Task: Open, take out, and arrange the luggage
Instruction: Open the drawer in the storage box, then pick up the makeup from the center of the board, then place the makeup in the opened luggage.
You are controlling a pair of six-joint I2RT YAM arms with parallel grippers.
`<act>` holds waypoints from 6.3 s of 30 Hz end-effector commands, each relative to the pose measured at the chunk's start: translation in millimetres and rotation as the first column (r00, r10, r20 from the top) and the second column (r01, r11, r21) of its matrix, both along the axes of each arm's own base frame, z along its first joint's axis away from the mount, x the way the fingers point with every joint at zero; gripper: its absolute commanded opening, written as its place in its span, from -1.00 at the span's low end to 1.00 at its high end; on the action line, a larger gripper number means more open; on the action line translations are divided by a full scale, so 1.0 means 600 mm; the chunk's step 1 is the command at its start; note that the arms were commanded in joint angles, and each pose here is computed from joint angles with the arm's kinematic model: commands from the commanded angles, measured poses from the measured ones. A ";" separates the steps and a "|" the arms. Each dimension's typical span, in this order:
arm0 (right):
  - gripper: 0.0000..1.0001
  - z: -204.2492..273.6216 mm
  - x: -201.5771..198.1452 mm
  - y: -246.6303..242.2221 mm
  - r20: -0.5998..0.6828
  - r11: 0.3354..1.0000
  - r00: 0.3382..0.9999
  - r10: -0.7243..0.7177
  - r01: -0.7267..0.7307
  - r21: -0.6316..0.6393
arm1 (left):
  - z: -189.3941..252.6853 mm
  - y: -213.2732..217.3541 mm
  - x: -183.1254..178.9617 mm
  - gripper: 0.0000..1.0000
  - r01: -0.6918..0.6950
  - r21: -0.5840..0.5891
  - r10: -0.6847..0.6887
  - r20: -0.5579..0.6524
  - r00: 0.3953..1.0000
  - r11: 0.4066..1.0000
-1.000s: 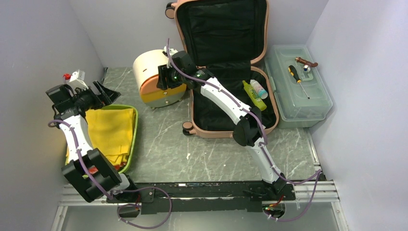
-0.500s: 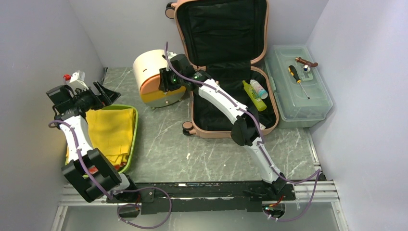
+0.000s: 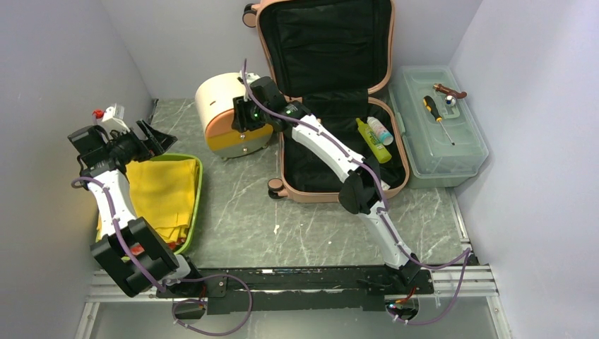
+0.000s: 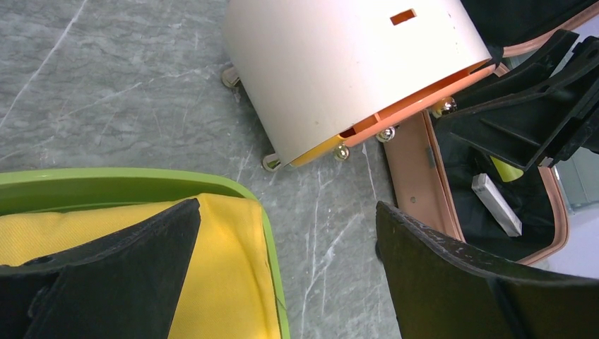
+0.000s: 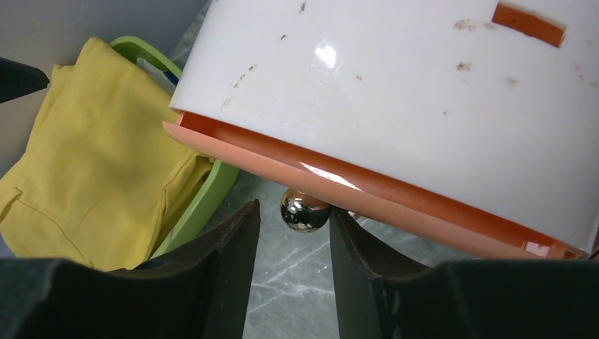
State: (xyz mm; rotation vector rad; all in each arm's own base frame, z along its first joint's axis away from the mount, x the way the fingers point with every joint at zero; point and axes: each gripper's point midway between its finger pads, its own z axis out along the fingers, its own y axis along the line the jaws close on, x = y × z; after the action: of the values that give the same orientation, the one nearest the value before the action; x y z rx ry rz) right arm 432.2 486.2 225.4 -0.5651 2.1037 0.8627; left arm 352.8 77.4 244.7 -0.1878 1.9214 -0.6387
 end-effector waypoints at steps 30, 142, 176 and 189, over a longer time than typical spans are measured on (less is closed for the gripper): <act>-0.86 0.046 -0.089 -0.041 -0.029 0.994 0.994 0.105 -0.106 -0.019 | 0.026 -0.003 -0.008 0.99 0.008 0.039 -0.011 0.071 0.997 0.999; 0.21 -0.185 0.105 -0.461 0.082 0.976 0.996 0.039 -0.020 -0.217 | -0.001 0.032 -0.004 0.99 -0.017 -0.007 0.018 0.052 0.999 1.000; 1.00 -0.135 -0.006 -0.574 -0.037 0.761 0.974 0.222 -0.197 -0.618 | -0.001 0.033 -0.007 0.99 -0.013 -0.002 0.013 0.048 0.999 1.000; 0.99 -0.229 -0.141 -0.685 -0.268 0.729 0.948 0.173 -0.306 -0.612 | 0.001 0.030 -0.007 0.99 -0.005 -0.008 0.005 0.053 0.999 1.000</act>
State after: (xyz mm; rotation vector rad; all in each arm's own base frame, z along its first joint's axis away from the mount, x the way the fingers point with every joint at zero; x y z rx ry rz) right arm 367.3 85.6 84.8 -1.1521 2.5443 0.2758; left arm 348.1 96.3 233.1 -0.2318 1.8992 -0.6429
